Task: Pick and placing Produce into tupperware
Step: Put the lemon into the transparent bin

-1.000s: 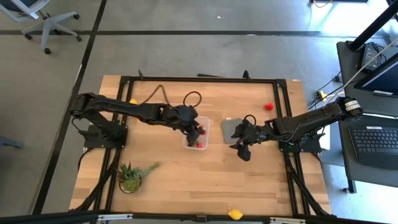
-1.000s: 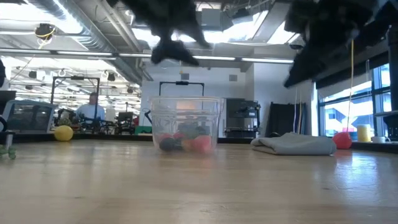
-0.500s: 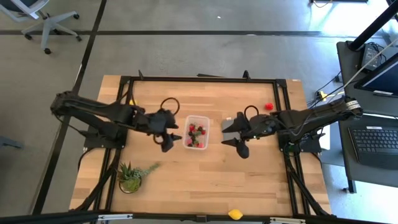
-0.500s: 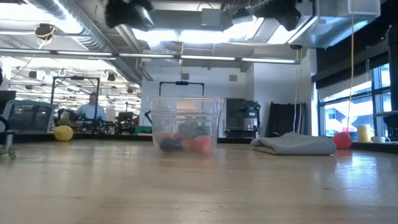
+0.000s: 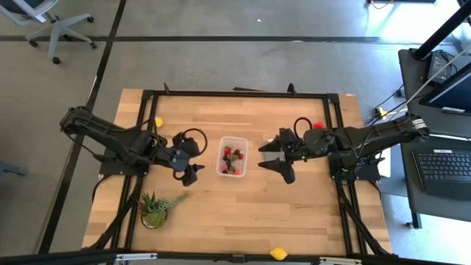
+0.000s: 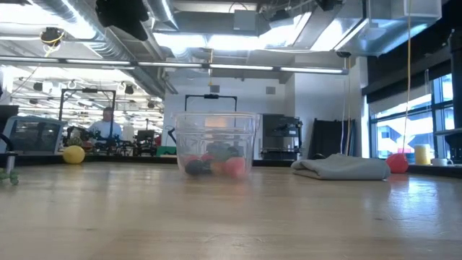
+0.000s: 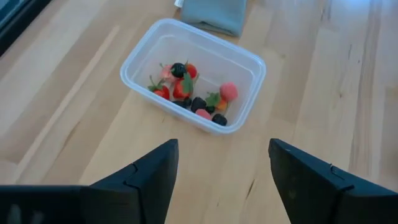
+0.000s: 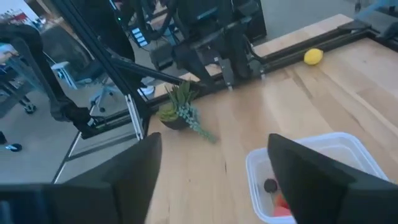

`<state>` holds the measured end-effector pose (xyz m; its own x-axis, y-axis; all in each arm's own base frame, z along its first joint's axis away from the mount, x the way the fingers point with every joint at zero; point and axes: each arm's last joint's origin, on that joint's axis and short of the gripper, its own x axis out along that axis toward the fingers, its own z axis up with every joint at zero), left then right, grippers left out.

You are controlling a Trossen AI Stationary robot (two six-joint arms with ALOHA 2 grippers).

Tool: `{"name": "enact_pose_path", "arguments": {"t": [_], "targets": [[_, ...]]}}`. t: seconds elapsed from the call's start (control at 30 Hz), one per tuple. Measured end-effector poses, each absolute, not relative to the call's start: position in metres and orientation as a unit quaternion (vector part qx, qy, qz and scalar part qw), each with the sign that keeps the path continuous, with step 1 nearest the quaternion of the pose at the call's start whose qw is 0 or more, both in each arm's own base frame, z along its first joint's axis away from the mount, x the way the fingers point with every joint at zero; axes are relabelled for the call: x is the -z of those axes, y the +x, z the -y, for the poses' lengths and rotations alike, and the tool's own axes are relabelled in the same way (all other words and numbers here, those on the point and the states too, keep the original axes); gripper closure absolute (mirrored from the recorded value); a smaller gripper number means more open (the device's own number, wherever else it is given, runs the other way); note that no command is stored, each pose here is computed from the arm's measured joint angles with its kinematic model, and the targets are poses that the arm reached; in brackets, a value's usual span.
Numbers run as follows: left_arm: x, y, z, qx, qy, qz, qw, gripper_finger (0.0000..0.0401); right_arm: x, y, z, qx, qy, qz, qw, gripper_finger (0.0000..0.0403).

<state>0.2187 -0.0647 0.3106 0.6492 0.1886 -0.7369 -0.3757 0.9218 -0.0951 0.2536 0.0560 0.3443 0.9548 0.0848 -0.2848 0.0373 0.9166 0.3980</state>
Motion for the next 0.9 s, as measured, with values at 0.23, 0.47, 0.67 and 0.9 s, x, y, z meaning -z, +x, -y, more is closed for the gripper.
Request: {"name": "enact_pose_path", "arguments": {"t": [0.23, 0.47, 0.67, 0.9], "targets": [[-0.309, 0.215, 0.070, -0.148, -0.108, -0.398, 0.899, 0.0160, -0.347, 0.254, -0.056, -0.019, 0.186, -0.135, 0.973, 0.0016], [-0.307, 0.210, 0.074, -0.145, -0.092, -0.418, 0.892, 0.0160, -0.359, 0.254, -0.069, -0.066, 0.229, -0.084, 0.967, 0.0013], [-0.307, 0.209, 0.074, -0.144, -0.088, -0.420, 0.892, 0.0160, -0.391, 0.253, -0.092, -0.115, 0.194, -0.046, 0.973, 0.0014], [-0.304, 0.206, 0.072, -0.150, -0.077, -0.438, 0.883, 0.0160, -0.422, 0.283, -0.139, -0.125, 0.103, -0.113, 0.980, 0.0014]]}}
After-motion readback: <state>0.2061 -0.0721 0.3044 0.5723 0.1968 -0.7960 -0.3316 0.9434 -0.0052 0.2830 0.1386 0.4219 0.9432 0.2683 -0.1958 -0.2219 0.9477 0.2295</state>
